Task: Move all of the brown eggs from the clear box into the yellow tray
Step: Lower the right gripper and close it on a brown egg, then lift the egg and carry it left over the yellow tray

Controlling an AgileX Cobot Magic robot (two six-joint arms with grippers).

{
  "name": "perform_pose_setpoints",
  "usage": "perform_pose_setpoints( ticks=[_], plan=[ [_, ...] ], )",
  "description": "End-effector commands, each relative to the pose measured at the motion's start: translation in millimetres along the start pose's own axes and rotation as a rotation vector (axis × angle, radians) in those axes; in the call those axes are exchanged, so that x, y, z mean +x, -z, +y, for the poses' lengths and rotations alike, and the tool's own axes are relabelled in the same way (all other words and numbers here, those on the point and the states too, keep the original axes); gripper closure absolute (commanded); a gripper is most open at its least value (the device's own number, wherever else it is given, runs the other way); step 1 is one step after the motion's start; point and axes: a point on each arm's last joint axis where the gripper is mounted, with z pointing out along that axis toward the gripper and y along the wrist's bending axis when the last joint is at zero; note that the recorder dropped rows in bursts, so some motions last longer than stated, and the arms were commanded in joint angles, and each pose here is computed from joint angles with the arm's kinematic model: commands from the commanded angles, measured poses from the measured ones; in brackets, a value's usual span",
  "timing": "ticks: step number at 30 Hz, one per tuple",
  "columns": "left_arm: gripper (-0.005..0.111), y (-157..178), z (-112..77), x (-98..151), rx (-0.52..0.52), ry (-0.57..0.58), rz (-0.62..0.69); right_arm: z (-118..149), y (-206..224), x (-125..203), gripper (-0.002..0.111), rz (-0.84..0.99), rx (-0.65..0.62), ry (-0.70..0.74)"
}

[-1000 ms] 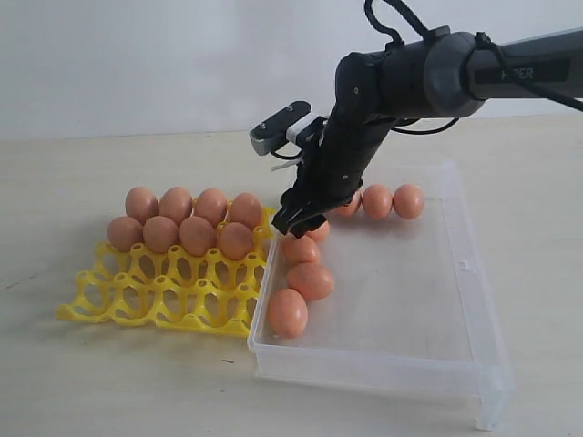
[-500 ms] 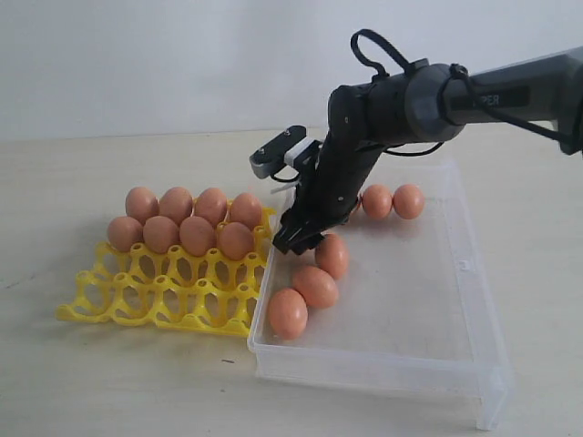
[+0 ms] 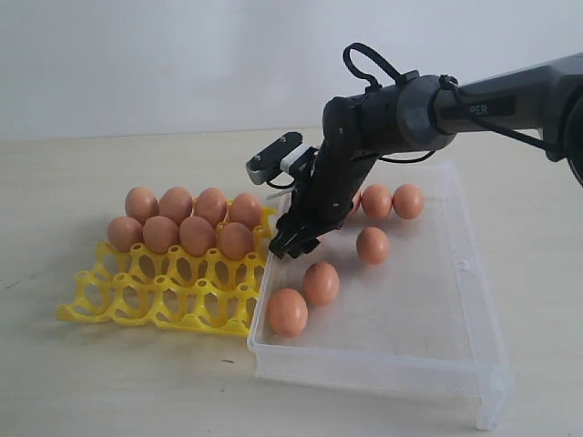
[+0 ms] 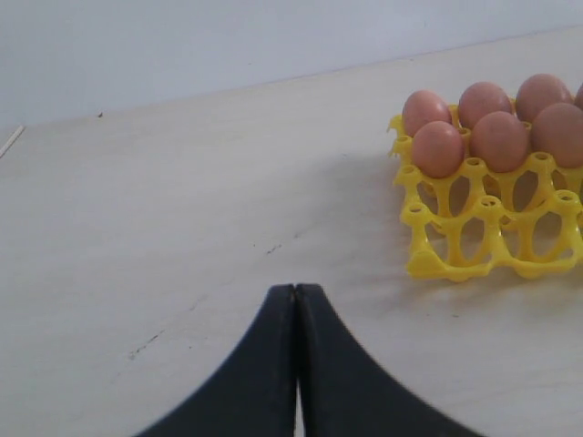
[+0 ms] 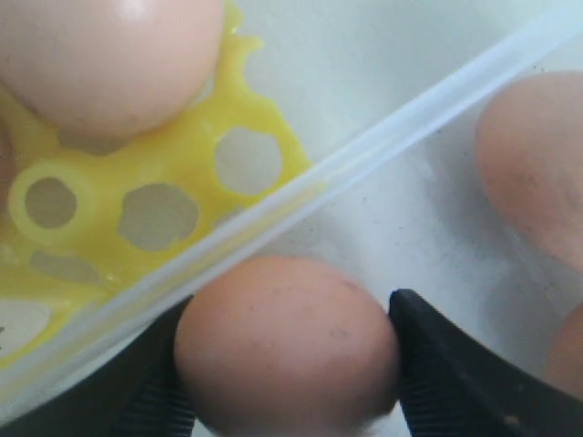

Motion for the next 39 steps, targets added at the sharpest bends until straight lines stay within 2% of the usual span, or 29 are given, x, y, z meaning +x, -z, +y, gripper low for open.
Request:
perform_pose_setpoints(
  ticks=[1,6,11,23,24,25,26,27,28,33,36,39],
  plan=[
    [0.107,0.8,-0.1,-2.0,0.004,0.004,-0.016,-2.4,9.4,-7.1,0.052,-0.052,0.035,0.023],
    [0.107,0.8,-0.1,-2.0,0.004,0.004,-0.016,-5.3,16.0,-14.8,0.052,-0.126,0.069,0.028],
    [0.107,0.8,-0.1,-2.0,0.004,0.004,-0.016,-6.5,15.7,-17.7,0.046,-0.160,0.083,0.027],
    [0.107,0.8,-0.1,-2.0,0.004,0.004,-0.016,-7.8,11.1,-19.7,0.047,-0.192,0.097,0.026],
    [0.107,0.8,-0.1,-2.0,0.004,0.004,-0.016,-7.7,10.5,-19.3,0.051,-0.188,0.096,0.026],
    [0.107,0.8,-0.1,-2.0,0.004,0.004,-0.016,-7.6,10.5,-19.1,0.062,-0.186,0.095,0.026],
    [0.107,0.8,-0.1,-2.0,0.004,0.004,-0.016,-7.5,10.5,-18.9,0.075,-0.184,0.094,0.026],
    [0.107,0.8,-0.1,-2.0,0.004,0.004,-0.016,-7.4,10.4,-18.7,0.095,-0.181,0.093,0.026],
    [0.107,0.8,-0.1,-2.0,0.004,0.004,-0.016,-7.2,10.3,-18.1,0.109,-0.175,0.090,0.026],
    [0.107,0.8,-0.1,-2.0,0.004,0.004,-0.016,-6.1,14.7,-16.5,0.108,-0.148,0.077,0.018],
    [0.107,0.8,-0.1,-2.0,0.004,0.004,-0.016,-6.9,32.9,-22.3,0.108,-0.189,0.083,-0.060],
    [0.107,0.8,-0.1,-2.0,0.004,0.004,-0.016,-7.8,54.3,-28.3,0.108,-0.235,0.100,-0.053]
  ],
)
